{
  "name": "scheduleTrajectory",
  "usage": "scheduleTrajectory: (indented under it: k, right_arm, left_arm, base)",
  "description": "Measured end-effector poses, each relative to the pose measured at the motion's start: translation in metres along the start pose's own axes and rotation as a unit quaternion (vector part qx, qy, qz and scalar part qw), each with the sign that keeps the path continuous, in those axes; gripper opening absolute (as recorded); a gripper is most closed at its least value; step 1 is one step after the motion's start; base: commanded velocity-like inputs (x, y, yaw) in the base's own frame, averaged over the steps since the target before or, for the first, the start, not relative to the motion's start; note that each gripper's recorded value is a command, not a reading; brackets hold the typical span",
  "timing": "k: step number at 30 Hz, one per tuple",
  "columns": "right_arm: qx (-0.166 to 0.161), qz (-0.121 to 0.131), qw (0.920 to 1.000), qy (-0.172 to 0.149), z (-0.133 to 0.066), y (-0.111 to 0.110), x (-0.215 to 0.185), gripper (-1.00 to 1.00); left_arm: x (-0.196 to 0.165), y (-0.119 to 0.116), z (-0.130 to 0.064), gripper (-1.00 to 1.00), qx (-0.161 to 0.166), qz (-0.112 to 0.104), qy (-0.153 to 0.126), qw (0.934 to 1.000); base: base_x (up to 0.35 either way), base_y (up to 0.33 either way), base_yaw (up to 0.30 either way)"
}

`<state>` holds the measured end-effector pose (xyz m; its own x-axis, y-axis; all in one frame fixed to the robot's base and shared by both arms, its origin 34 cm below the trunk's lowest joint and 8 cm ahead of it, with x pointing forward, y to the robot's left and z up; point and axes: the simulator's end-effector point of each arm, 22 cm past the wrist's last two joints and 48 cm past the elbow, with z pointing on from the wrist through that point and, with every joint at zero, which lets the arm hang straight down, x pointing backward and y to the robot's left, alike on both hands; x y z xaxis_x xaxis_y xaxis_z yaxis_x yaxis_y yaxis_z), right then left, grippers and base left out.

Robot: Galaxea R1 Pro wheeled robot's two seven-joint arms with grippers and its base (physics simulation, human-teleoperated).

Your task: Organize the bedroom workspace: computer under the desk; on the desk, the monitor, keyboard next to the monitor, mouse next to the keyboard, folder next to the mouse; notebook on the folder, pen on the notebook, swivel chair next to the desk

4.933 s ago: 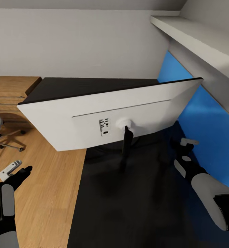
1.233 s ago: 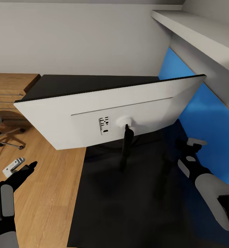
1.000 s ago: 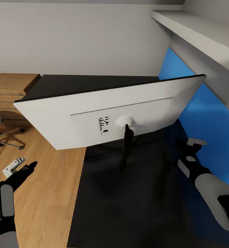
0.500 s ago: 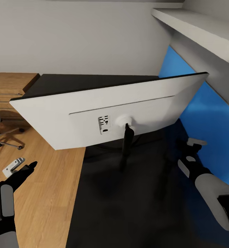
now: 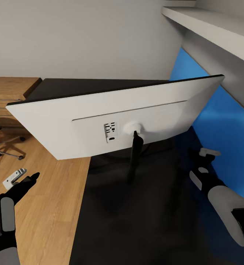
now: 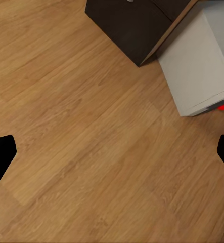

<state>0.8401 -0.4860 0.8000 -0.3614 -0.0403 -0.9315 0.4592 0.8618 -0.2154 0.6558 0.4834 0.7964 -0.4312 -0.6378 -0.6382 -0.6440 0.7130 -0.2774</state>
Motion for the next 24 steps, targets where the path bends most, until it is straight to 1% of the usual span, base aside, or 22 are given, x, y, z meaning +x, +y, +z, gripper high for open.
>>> scheduleTrajectory:
  k: [16,24]
  right_arm:
    - [0.003,-0.001,1.0,0.007,0.0,-0.002,0.003,1.0]
    - [0.006,0.002,0.9998,0.021,0.003,-0.003,0.013,1.0]
  left_arm:
    - [0.001,-0.001,0.0,1.0,0.0,0.0,0.0,1.0]
    - [0.003,0.0,0.005,1.0,0.0,0.0,0.0,1.0]
  base:
    - [0.0,0.0,0.0]
    - [0.0,0.0,0.0]
